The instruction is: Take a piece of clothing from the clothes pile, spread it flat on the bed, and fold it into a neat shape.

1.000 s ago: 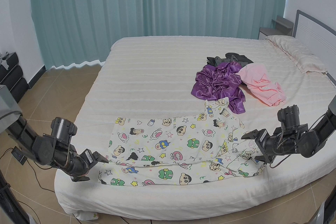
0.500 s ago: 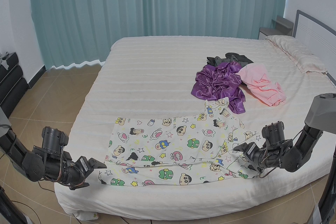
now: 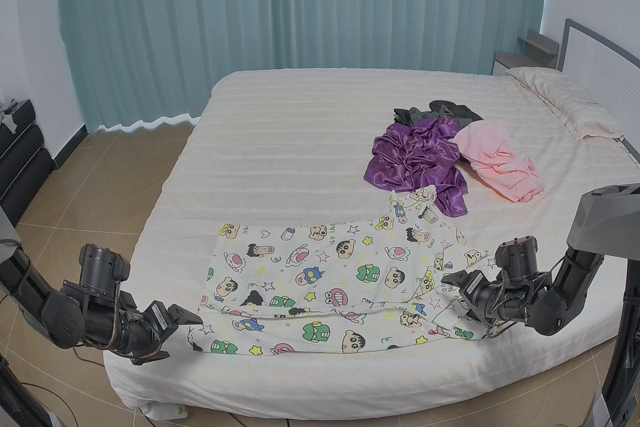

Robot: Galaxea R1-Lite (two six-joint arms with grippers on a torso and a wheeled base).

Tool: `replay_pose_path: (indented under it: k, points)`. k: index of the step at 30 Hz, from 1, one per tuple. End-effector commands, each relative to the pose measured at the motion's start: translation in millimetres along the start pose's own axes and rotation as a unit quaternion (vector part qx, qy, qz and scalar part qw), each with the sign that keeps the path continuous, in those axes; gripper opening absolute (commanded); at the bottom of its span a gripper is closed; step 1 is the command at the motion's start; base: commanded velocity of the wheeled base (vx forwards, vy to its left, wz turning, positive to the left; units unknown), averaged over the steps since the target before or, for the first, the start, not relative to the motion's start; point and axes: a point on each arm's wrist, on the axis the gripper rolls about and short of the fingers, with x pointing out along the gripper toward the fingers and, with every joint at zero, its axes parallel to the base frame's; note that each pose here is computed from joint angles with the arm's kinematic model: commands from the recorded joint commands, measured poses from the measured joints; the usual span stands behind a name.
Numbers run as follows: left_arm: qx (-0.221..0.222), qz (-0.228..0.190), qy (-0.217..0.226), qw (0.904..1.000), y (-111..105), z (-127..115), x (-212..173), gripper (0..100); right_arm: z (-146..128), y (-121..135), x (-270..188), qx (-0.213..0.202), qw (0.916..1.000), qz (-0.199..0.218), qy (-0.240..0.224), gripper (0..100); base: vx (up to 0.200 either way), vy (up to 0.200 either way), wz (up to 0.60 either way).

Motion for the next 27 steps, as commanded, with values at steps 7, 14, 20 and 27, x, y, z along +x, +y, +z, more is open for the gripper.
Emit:
replay_pose_path:
  k: [7, 14, 20, 27]
  points:
    - [0.000, 0.001, 0.001, 1.0000, 0.2, 0.0, 0.4, 100, -3.3, -5.4, 6.4, 0.001, 0.9999, -0.011, 0.004, 0, 0.000, 0.000, 0.00]
    - [0.000, -0.001, -0.002, 1.0000, -0.4, 0.1, -0.8, 100, -3.9, -6.1, 3.3, -0.001, 0.9997, -0.021, -0.010, 0, 0.000, 0.000, 0.00]
    - [0.000, -0.001, -0.001, 1.0000, -0.3, 0.1, -0.5, 100, -3.3, -6.0, -3.2, -0.001, 0.9994, -0.025, -0.022, 0, 0.000, 0.000, 0.00]
    - [0.000, 0.000, 0.000, 1.0000, 0.0, 0.0, 0.1, 100, -2.7, 0.9, -22.4, -0.004, 0.9995, -0.009, -0.029, 0, 0.000, 0.000, 0.00]
